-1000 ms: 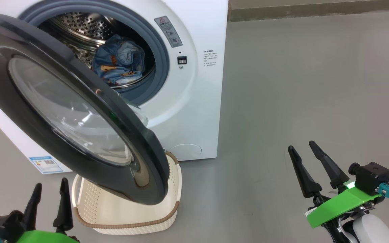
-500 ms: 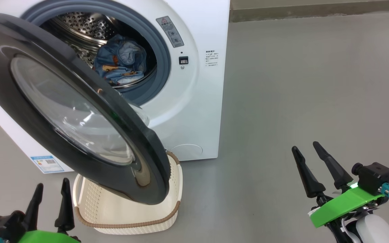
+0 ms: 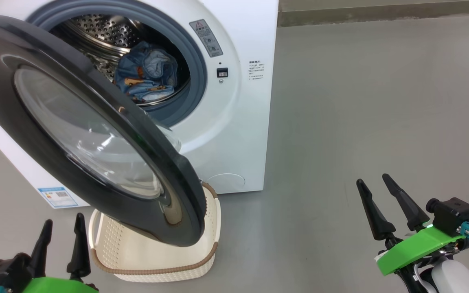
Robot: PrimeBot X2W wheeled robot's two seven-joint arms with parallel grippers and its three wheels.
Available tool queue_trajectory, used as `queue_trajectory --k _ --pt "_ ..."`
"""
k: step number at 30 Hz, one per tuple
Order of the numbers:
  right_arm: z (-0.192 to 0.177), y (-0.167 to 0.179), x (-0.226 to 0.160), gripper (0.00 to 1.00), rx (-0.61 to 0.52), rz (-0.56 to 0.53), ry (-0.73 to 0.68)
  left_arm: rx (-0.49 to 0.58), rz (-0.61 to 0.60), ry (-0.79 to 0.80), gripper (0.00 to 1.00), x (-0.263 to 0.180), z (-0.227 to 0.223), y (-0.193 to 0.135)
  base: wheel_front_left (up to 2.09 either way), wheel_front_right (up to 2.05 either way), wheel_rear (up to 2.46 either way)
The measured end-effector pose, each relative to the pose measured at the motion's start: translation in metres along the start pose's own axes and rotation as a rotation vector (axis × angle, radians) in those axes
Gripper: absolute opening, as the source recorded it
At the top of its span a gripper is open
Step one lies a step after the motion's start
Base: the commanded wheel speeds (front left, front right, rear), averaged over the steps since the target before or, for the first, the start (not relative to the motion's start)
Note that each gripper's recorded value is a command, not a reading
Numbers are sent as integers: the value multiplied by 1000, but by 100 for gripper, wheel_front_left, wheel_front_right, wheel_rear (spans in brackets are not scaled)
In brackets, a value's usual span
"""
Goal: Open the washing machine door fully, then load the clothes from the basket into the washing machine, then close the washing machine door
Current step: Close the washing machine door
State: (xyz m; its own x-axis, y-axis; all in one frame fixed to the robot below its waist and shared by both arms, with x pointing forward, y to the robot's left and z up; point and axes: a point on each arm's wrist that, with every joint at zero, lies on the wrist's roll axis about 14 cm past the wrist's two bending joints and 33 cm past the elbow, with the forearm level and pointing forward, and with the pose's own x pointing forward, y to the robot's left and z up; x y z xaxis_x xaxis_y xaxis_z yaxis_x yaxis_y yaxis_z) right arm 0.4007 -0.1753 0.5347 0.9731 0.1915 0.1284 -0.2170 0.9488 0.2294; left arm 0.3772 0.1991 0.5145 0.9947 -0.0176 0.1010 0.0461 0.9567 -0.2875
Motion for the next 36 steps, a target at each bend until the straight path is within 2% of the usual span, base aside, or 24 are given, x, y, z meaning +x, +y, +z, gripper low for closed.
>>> queue_trajectory --k 15,16,17,18,25,36 --pt "-4 1 7 100 -41 10 10 -1 21 8 100 -4 -3 6 0 0 0" --pt "-3 3 9 72 -40 16 5 0 24 9 100 -4 -3 7 0 0 0" --pt "-1 6 10 38 -41 23 -1 0 27 9 100 -5 -3 8 0 0 0" --pt "1 8 12 0 -42 31 -10 1 31 8 100 -5 -3 9 0 0 0" --pt "12 28 24 0 -36 92 -50 7 58 3 100 -12 0 18 0 0 0" --pt "55 113 57 0 -7 343 -193 25 139 -23 100 -34 10 42 0 0 0"
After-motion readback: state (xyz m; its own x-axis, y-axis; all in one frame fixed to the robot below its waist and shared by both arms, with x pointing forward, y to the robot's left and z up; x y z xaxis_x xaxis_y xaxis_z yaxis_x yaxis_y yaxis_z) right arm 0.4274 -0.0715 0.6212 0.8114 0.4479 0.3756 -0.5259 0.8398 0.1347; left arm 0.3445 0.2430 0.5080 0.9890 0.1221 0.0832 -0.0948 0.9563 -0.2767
